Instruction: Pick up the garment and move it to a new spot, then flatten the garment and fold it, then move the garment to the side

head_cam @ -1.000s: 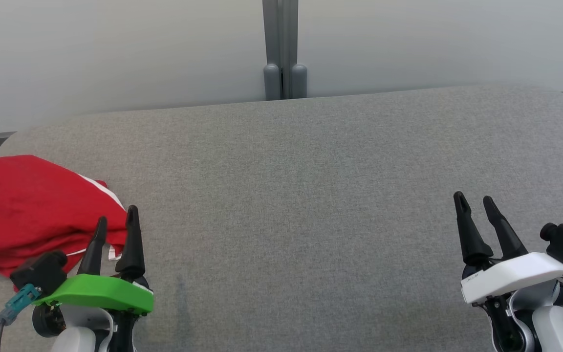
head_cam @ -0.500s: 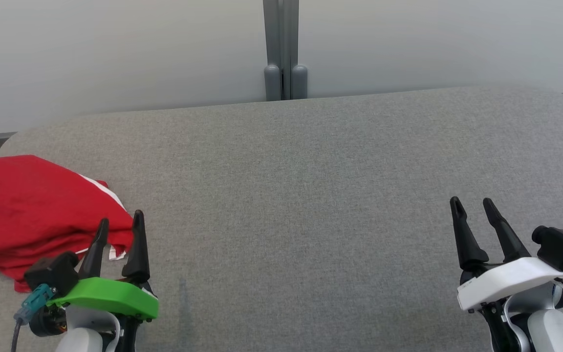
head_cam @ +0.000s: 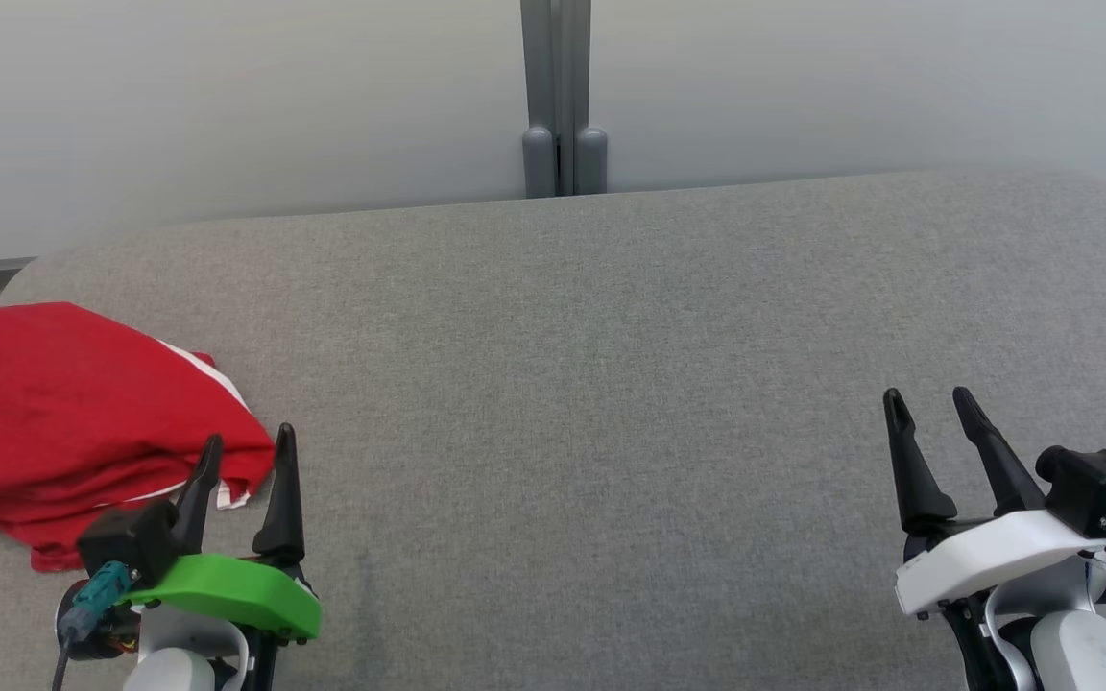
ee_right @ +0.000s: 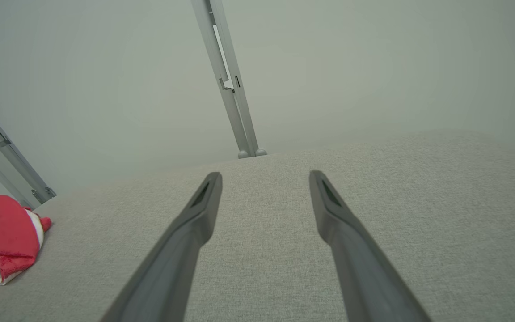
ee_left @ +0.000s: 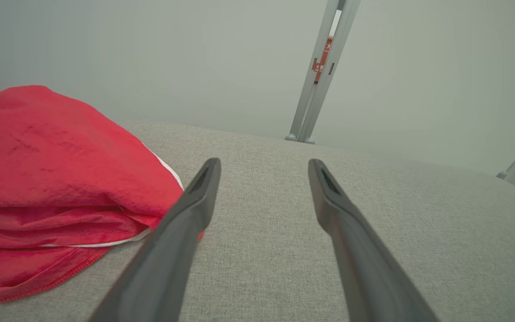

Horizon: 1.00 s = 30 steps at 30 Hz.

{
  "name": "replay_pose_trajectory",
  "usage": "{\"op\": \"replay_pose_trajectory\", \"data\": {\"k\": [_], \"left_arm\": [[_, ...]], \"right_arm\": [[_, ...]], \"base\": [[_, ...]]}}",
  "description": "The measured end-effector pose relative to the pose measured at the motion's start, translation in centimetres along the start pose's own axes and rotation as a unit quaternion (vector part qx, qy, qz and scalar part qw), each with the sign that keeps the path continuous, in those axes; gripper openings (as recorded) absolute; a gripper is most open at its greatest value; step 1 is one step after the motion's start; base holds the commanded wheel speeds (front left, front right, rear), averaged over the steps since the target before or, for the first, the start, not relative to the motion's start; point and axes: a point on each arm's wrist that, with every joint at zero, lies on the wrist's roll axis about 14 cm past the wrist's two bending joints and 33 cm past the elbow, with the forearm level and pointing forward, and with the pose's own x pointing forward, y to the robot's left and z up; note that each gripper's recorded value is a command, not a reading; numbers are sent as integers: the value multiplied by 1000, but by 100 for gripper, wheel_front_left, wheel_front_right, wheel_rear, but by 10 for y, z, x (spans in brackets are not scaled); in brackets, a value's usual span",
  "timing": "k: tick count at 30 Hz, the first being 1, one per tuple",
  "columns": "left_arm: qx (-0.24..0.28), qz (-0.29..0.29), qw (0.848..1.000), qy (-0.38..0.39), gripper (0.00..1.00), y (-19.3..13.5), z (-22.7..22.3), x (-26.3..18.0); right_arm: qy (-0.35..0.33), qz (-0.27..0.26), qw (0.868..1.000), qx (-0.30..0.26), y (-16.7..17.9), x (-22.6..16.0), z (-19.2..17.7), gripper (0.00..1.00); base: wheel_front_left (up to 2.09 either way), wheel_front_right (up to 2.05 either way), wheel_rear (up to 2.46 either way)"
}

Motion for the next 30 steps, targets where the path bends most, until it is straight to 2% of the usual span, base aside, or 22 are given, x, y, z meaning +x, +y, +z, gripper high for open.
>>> {"op": "replay_pose_trajectory", "data": {"k": [30], "left_arm": [[74, -3, 997, -6, 100, 2, -2, -4]], "right_arm": [[-5, 9, 998, -63, 6, 1, -2, 100]], "base": [[0, 0, 0]]}}
